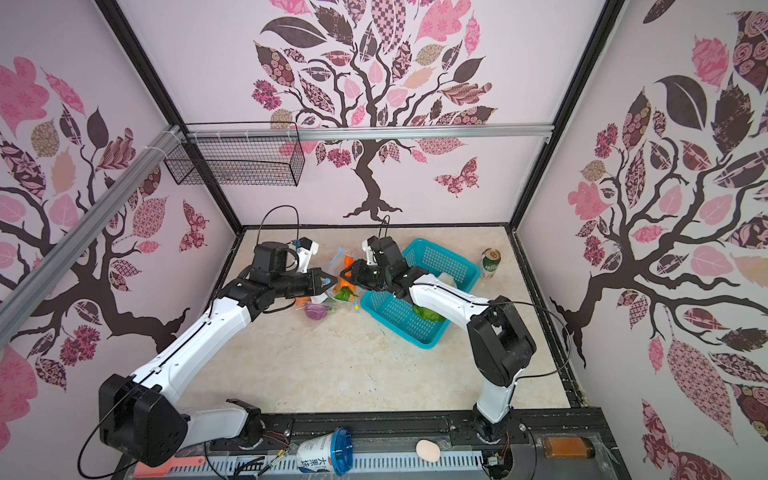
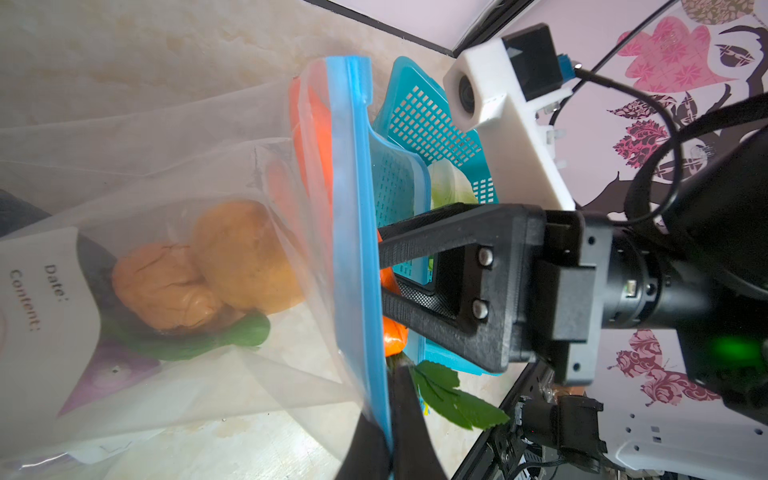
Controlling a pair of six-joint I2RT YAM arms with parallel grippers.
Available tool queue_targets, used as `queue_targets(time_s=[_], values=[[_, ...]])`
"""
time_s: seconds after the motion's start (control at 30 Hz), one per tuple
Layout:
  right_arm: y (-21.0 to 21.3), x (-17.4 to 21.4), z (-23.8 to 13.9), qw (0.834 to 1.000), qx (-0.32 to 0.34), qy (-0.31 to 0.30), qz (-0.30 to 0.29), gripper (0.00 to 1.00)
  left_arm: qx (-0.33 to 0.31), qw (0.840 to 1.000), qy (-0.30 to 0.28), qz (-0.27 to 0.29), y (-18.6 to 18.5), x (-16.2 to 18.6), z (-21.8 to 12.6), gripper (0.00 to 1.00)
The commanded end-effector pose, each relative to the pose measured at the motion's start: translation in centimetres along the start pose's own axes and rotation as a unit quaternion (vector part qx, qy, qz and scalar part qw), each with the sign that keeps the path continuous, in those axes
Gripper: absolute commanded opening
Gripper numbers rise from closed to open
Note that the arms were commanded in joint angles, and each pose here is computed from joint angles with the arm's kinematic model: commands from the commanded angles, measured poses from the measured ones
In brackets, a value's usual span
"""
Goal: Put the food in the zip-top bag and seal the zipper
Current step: 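Lift the carrot with the right gripper and lower it into the bag, then open the right gripper to release the carrot and withdraw it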
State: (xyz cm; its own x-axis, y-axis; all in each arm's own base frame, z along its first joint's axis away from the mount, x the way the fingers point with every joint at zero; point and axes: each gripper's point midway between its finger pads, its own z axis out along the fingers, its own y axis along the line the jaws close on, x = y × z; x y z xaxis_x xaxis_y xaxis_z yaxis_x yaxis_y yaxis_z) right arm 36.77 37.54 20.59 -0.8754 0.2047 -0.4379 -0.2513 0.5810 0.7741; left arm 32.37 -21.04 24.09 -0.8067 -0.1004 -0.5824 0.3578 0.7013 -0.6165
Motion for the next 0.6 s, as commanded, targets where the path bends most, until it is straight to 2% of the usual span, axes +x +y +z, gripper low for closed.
queue_targets(time_s=[0.0, 0.13, 0.2, 0.4, 0.57], values=[[0.2, -0.6, 0.0, 0.996, 0.04, -0.033, -0.078, 0.3, 0.003, 1.0, 0.001, 0.007, 0.0, 0.3, 0.2, 0.0], [0.8, 0.6, 0.2, 0.987, 0.07, -0.04, -0.137, 0.34, -0.001, 1.0, -0.002, 0.005, 0.2, 0.2, 0.2, 0.0], [0.6, 0.7, 0.2, 0.986, 0.077, -0.041, -0.143, 0.37, -0.002, 1.0, -0.004, 0.004, 0.3, 0.1, 0.1, 0.0], [1.7, 0.5, -0.5, 0.982, 0.072, -0.033, -0.171, 0.55, -0.01, 1.0, -0.017, -0.009, 1.2, -0.6, -0.4, 0.0], [3.1, 0.6, -2.4, 0.981, 0.057, -0.03, -0.185, 0.62, -0.015, 0.999, -0.028, -0.023, 2.1, -1.2, -0.8, 0.0]])
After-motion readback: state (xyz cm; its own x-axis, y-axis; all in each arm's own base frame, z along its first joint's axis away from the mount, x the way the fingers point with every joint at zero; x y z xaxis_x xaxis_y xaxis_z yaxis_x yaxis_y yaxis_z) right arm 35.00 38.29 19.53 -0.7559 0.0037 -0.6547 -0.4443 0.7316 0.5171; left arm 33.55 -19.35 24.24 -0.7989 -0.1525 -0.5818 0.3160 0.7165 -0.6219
